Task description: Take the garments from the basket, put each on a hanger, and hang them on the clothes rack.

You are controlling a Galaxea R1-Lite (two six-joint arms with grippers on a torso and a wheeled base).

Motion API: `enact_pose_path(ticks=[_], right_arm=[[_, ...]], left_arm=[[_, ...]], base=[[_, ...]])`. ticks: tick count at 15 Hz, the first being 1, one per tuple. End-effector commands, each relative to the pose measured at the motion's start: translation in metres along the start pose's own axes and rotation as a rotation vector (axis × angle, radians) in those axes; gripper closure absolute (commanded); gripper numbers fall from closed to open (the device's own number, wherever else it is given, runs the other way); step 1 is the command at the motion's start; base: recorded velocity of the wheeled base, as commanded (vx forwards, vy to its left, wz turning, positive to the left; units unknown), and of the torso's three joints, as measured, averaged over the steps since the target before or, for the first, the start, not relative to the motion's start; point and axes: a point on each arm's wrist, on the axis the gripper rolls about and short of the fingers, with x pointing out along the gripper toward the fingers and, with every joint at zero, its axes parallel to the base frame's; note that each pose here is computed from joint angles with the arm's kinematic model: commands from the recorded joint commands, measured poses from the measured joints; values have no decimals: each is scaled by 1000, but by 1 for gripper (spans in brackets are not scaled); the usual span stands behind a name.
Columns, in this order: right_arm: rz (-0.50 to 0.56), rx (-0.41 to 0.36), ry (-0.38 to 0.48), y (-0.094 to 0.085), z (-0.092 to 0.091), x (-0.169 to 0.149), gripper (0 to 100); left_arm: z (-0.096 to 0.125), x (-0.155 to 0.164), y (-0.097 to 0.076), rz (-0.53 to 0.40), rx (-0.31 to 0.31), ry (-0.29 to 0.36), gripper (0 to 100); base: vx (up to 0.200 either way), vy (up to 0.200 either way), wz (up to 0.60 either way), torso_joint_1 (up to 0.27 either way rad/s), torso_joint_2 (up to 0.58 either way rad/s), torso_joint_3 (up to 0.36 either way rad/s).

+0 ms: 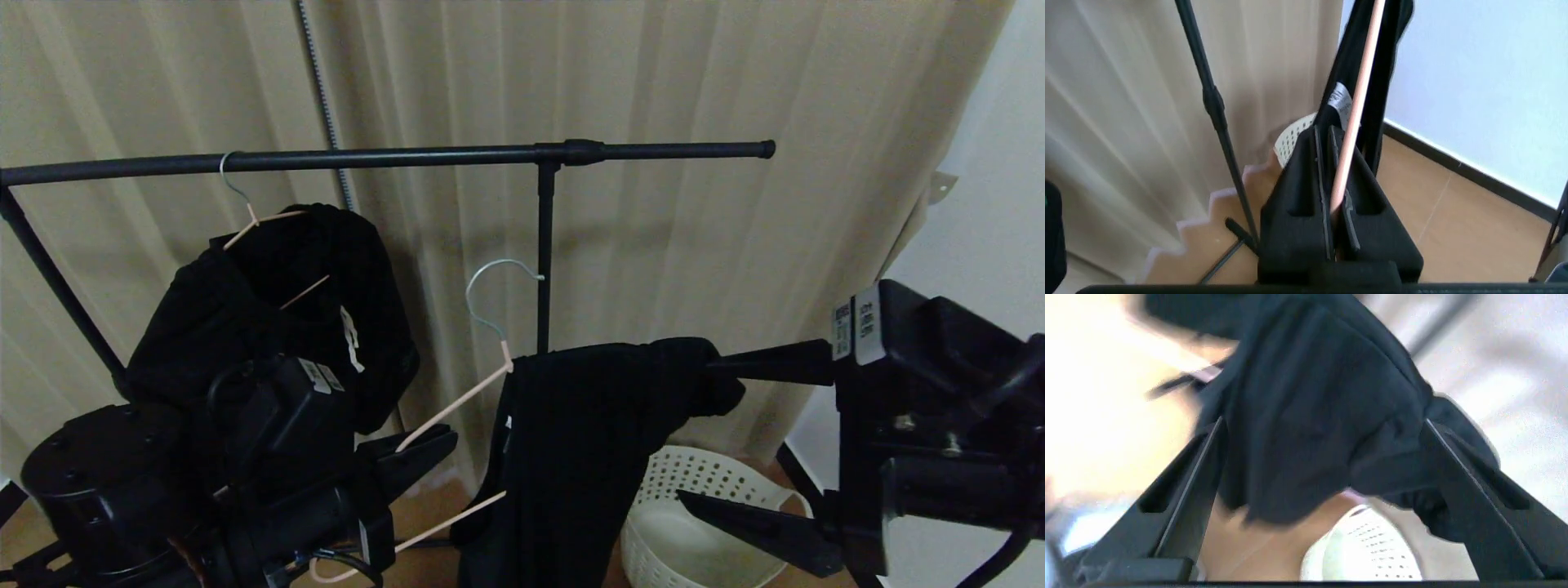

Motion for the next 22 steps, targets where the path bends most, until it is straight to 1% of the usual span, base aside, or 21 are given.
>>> enact_pose_path(ticks=[1,3,4,5,6,7,9,14,19,22], right_arm=[[65,-64,8,-31,11,-10,0],[191,-80,35,-43,10,11,0],[240,-114,25,-47,11,20,0],[250,-121,22,-48,11,23,0],[309,-117,20,-54,13,40,0],[331,-130,37,-58,13,50,0],[382,-148,75,-60,9,60,0],[414,-126,111,-60,0,75,0],[412,-127,109,-62,1,80,0],[414,-122,114,-64,0,86,0]], left_arm=[[-1,1,-4,-19,2,3,100],[-1,2,-9,-42,6,6,100],[-2,3,-12,-58,7,10,100],[-2,3,-13,-59,7,10,100],[-2,4,-15,-71,9,10,100],[-1,5,-16,-77,10,9,100],[-1,6,-17,-83,11,8,100],[0,8,-17,-85,13,1,100],[1,7,-18,-84,13,-1,100],[1,7,-20,-98,18,-14,100]], base=[[0,0,0,0,0,0],[0,0,0,0,0,0],[0,0,0,0,0,0],[0,0,0,0,0,0],[0,0,0,0,0,0],[0,0,0,0,0,0],[0,0,0,0,0,0],[0,0,0,0,0,0],[0,0,0,0,0,0],[0,0,0,0,0,0]])
